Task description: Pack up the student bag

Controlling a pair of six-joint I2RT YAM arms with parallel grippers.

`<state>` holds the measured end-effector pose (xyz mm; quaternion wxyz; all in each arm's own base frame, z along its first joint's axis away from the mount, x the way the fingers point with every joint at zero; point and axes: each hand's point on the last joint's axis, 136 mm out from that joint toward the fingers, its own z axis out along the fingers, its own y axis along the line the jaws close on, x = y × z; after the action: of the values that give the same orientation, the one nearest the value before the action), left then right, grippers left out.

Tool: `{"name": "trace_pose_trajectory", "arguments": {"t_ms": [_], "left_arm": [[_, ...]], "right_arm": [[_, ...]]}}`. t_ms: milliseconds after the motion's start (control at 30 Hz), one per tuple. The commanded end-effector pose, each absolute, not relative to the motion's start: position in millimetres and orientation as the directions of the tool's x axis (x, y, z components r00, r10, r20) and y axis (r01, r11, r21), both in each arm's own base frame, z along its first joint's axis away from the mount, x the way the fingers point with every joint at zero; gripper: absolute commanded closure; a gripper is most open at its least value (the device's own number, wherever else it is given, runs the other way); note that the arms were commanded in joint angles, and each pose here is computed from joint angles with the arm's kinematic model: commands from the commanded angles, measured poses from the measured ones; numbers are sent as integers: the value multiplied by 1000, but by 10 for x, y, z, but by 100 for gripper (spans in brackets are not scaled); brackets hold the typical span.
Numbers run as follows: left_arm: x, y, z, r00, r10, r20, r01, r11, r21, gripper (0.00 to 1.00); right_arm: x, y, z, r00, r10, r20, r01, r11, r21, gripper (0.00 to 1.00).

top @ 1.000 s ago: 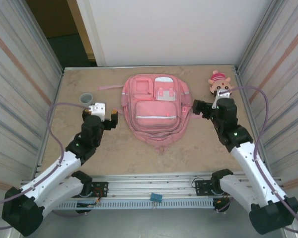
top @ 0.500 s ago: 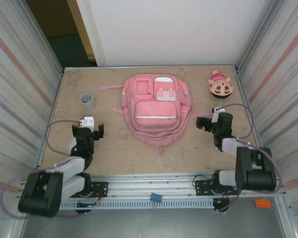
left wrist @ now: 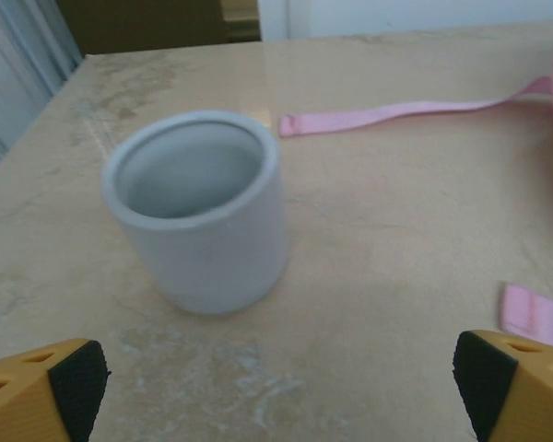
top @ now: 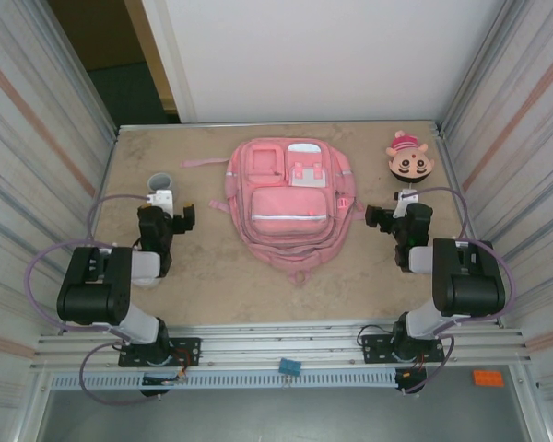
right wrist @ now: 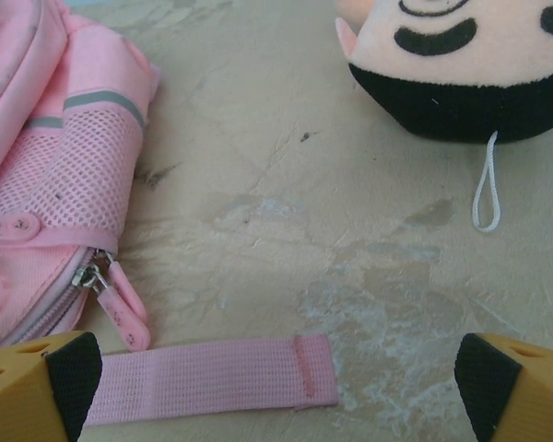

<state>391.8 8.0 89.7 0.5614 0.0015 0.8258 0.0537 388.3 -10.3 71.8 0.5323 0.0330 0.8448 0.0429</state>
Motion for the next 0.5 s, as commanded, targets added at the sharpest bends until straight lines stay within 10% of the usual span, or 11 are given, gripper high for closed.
{"name": "trace_pose_trajectory", "arguments": {"t_ms": [0,467], "left_arm": [[3940,-15,917,-379,64,-923,-14,997,75,1],[3950,-30,913,-379,67,-923,-3,997,74,1]], "right_arm": [[3947,-119,816,-400,111,-910,22,993,112,1],[3945,-118,809,-402,113,-909,23,993,113,1]]}}
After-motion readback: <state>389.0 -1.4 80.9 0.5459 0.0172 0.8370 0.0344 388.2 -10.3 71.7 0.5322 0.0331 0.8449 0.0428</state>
